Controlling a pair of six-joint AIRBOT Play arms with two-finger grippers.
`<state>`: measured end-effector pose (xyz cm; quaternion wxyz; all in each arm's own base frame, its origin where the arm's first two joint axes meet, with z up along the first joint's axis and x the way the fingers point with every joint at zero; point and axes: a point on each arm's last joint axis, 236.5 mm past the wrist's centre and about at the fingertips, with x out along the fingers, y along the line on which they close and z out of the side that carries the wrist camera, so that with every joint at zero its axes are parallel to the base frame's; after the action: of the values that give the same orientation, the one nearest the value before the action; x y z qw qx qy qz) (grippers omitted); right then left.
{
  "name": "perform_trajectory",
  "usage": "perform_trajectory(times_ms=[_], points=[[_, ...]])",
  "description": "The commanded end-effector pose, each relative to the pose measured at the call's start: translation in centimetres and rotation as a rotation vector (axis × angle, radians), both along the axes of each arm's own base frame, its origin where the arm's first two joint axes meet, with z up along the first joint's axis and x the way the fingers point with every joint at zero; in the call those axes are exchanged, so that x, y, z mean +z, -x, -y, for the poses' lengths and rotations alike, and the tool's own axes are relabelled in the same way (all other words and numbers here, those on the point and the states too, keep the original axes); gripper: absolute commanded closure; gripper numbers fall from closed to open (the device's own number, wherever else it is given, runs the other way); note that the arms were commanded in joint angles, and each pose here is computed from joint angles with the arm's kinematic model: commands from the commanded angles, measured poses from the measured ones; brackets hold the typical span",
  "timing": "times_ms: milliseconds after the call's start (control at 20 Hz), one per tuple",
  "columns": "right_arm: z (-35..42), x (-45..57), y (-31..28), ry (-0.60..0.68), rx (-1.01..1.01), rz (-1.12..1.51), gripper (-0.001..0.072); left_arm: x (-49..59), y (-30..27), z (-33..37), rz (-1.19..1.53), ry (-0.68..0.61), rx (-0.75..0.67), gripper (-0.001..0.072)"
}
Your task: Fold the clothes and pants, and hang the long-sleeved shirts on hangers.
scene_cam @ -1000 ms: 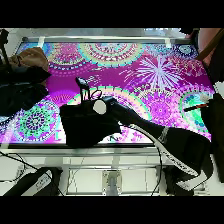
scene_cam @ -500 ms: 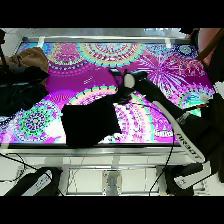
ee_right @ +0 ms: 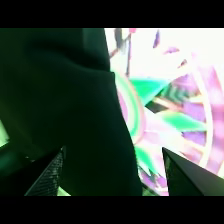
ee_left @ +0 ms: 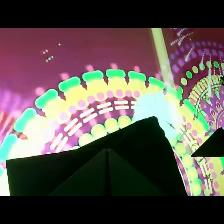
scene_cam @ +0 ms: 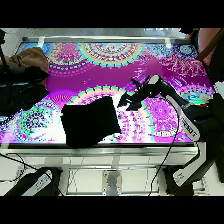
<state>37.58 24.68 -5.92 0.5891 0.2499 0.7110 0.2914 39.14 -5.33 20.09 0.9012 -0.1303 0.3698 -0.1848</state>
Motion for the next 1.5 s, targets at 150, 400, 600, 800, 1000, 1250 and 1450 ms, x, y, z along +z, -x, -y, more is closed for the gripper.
perform_trajectory(times_ms=[150, 400, 600, 800, 1000, 1250, 1450], points=[[-2.3, -2.2, 1.2, -0.132, 0.06, -0.053, 0.0039, 0.0, 0.0, 0.0, -0.012, 0.018, 0.017, 0.0698], [-5.8, -2.8, 2.5, -0.228, 0.095, -0.083, 0.0039, 0.0, 0.1, 0.0, -0.013, 0.017, 0.015, 0.0698], [-8.9, -2.9, 4.2, -0.284, 0.139, -0.088, 0.004, -0.1, 0.1, 0.0, -0.014, 0.016, 0.015, 0.0698], [-11.3, -3.0, 3.0, -0.279, 0.113, -0.002, 0.0399, -0.1, 0.1, 0.0, -0.015, 0.016, 0.014, 0.0697], [-9.8, 0.1, 0.1, -0.307, 0.085, 0.066, 0.0675, -0.2, 0.2, 0.0, -0.02, 0.016, 0.01, 0.0698], [3.7, 6.1, -5.6, -0.127, -0.077, 0.227, 0.0675, -0.2, 0.2, 0.0, -0.02, 0.016, 0.01, 0.0698], [19.8, 13.6, -6.4, 0.07, -0.335, 0.376, 0.0677, -0.2, 0.2, -0.1, -0.021, 0.011, 0.012, 0.0698]])
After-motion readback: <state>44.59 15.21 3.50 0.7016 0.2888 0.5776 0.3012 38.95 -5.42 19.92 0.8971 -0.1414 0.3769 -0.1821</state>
